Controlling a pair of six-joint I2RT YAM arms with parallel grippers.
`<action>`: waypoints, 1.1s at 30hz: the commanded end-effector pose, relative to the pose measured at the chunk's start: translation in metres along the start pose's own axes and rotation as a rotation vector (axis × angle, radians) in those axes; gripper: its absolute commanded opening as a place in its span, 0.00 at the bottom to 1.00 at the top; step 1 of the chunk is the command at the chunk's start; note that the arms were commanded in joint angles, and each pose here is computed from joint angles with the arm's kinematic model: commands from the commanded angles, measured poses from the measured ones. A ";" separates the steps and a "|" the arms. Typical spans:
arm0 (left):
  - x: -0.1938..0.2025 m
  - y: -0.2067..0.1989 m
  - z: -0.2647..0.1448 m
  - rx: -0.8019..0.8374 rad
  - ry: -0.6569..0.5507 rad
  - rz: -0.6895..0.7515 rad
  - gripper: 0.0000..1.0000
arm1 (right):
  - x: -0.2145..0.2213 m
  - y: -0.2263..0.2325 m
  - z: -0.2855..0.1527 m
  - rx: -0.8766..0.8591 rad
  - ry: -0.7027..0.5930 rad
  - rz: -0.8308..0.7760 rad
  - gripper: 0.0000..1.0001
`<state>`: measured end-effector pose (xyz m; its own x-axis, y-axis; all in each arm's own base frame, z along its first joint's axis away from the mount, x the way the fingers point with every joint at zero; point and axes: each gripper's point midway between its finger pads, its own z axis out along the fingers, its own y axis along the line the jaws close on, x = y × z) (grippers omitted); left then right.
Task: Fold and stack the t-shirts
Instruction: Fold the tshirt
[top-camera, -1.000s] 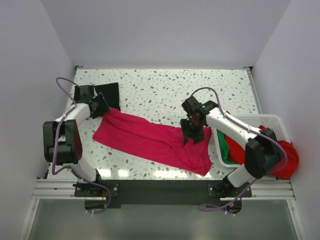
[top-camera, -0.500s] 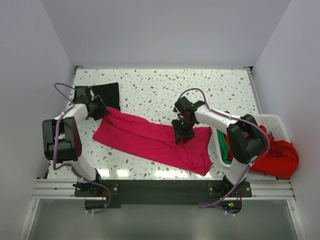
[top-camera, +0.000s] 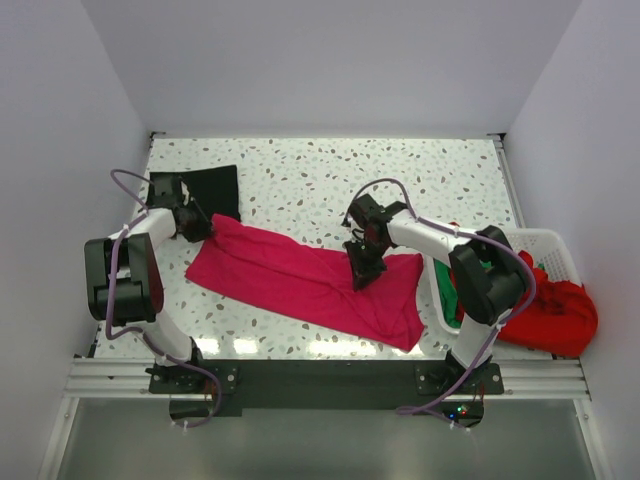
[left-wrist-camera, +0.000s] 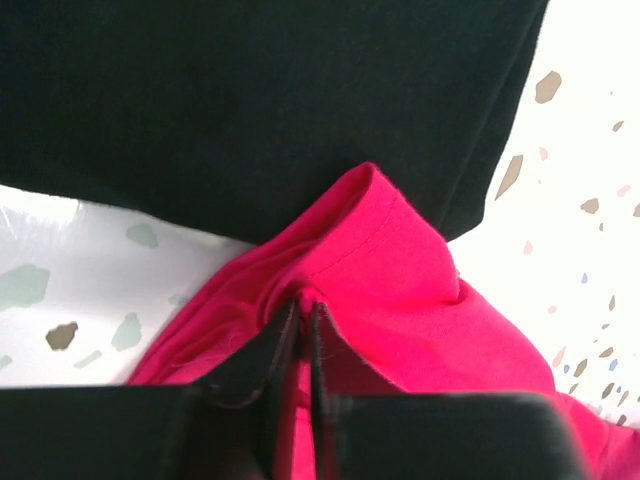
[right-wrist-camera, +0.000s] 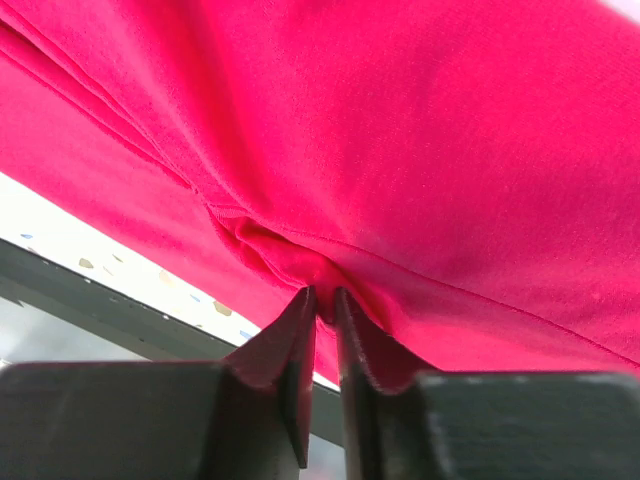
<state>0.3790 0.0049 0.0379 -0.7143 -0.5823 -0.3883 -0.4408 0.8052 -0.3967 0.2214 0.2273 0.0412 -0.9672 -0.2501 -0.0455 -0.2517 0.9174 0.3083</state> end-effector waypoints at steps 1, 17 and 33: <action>0.002 0.004 -0.002 -0.020 0.011 0.006 0.05 | -0.002 0.013 -0.012 -0.048 -0.002 -0.017 0.09; -0.004 0.021 -0.016 -0.103 0.002 0.037 0.00 | 0.010 0.053 -0.029 -0.106 0.048 -0.056 0.00; -0.009 0.038 -0.028 -0.163 -0.007 0.051 0.09 | 0.045 0.089 -0.017 -0.091 0.145 -0.154 0.35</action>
<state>0.3433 0.0323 0.0273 -0.7558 -0.5563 -0.3455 -0.5009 0.8309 -0.2421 0.1587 0.2821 0.0704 -0.9105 -0.4114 0.0411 -0.3697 0.8546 0.3646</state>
